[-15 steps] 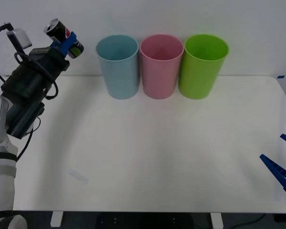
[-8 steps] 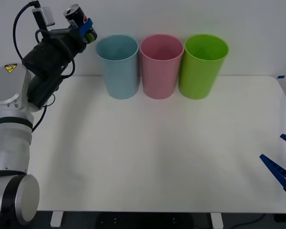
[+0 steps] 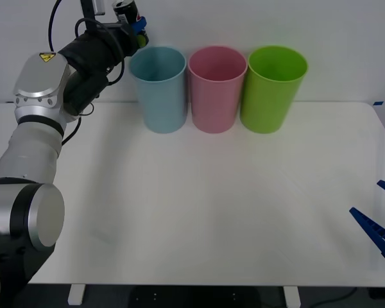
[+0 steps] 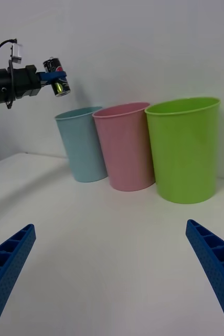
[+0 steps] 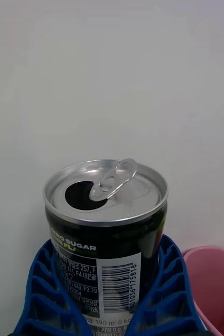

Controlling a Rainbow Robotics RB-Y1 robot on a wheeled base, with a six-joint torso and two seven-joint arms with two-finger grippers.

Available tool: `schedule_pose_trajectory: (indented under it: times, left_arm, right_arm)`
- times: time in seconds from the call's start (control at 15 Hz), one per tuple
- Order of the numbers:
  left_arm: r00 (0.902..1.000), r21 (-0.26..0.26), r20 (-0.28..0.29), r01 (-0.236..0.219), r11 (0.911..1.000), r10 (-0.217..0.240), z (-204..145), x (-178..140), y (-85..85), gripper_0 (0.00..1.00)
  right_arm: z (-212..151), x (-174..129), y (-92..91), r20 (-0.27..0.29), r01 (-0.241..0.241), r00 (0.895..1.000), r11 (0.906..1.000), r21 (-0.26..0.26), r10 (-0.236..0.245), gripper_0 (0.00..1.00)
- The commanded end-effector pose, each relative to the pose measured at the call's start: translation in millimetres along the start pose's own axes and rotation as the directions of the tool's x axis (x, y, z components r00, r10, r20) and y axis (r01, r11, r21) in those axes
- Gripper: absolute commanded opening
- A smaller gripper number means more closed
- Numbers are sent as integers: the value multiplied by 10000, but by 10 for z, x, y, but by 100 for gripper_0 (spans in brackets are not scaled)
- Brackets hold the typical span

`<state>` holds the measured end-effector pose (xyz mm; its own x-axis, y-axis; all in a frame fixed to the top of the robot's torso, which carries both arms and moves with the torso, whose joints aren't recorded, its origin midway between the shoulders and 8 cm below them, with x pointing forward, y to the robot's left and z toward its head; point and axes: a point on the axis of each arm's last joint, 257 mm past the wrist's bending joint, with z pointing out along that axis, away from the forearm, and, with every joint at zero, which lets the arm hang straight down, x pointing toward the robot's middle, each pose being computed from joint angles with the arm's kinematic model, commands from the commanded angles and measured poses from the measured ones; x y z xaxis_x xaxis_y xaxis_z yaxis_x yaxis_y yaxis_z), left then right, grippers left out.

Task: Grasp the object on the table and drop it into the matching bin: aluminum can to the light blue bin, PET bottle to the pink bin.

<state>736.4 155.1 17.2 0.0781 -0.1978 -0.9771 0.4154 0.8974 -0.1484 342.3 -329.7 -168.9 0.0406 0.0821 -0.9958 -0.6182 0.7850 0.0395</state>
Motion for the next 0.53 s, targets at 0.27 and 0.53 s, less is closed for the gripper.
schedule_pose_trajectory:
  times: [0.27, 0.53]
  left_arm:
    - [9993, -139, -104, -365, 9992, 363, 115, -34, -64, 0]
    - [9987, -153, -144, -497, 9986, 495, 123, -19, -77, 2]
  right_arm:
    - [0, 0, 0, 0, 0, 10000, 10000, 0, 0, 100]
    - [0, 0, 0, 0, 0, 10000, 10000, 0, 0, 100]
